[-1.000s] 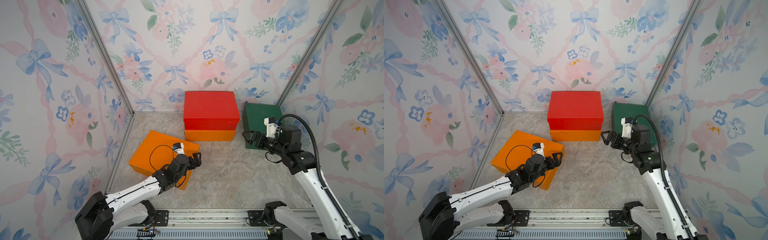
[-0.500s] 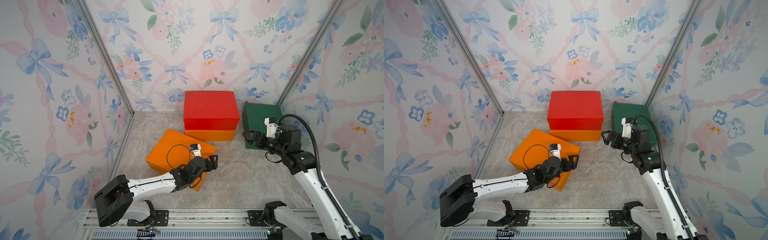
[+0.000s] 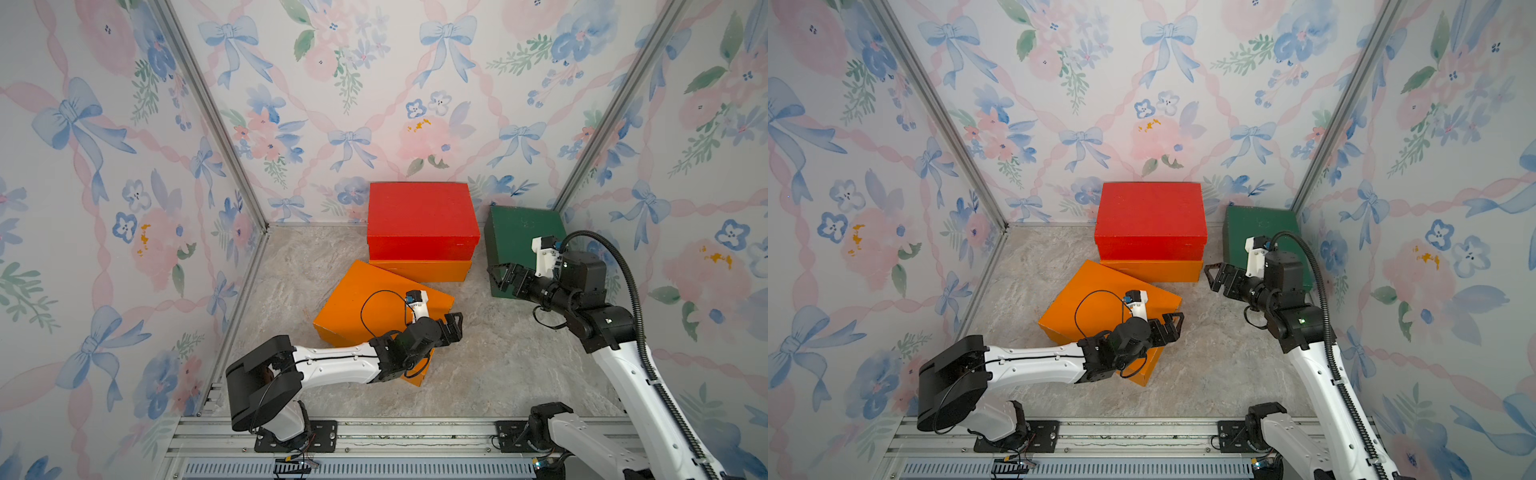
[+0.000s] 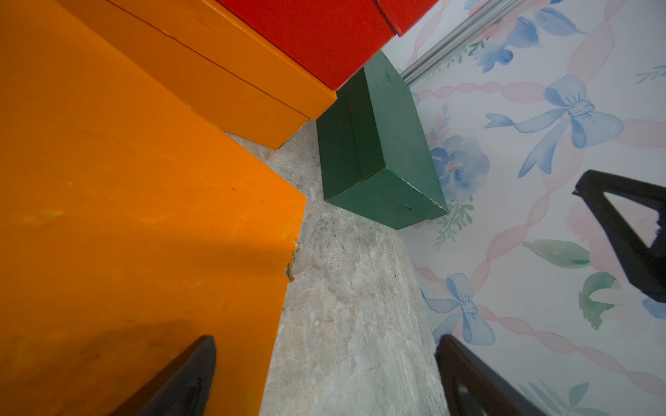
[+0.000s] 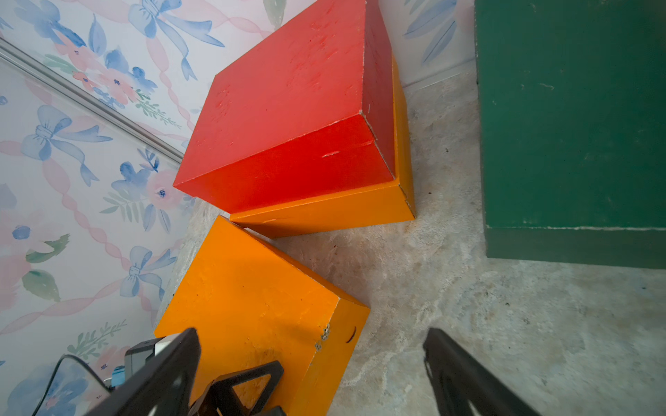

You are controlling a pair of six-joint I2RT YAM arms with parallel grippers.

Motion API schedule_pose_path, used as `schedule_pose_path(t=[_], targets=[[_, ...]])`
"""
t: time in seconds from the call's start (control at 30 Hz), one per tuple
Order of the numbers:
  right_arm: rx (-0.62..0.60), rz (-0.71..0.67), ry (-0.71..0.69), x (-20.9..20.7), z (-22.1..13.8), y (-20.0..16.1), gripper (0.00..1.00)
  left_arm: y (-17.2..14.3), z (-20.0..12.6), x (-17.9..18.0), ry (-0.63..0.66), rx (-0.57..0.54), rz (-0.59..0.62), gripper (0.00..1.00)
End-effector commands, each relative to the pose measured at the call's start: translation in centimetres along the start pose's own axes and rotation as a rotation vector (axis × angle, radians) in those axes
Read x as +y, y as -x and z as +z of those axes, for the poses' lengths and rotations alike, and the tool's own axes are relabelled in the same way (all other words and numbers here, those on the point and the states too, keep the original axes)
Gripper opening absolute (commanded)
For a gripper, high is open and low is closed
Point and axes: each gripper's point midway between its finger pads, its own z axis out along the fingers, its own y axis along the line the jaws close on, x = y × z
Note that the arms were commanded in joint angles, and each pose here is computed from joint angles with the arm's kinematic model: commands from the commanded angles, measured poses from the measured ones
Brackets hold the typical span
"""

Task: Stack the shoeboxes
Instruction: Move the shoebox to the center of the board.

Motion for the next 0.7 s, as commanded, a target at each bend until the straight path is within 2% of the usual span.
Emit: schedule_pose_path(t=[0.0, 0.2, 0.37, 0.5, 0.67], targets=[[-0.018, -0.033, -0.012, 0.4, -1.3, 0.4, 0.97, -0.5, 0.3, -0.7, 0.01, 0.011, 0.014, 0.98], [-0.034, -0.025, -0.048, -0.6, -2.4, 0.7, 0.97, 3.7, -3.0, -3.7, -0.038, -0.075, 0.064, 0.98], [-0.007, 0.012, -0.062, -1.6, -1.9, -0.2, 0.97, 9.6, -5.9, -4.9, -0.029, -0.163, 0.158, 0.98], [0.02, 0.01, -0.052, -1.8, -1.5, -1.4, 0.97, 15.0, -7.8, -1.4, 0.016, -0.24, 0.139, 0.98], [0.063, 0.053, -0.041, -2.1, -0.6, -3.2, 0.97, 19.4, -10.1, 4.0, 0.119, -0.308, 0.133, 0.98]])
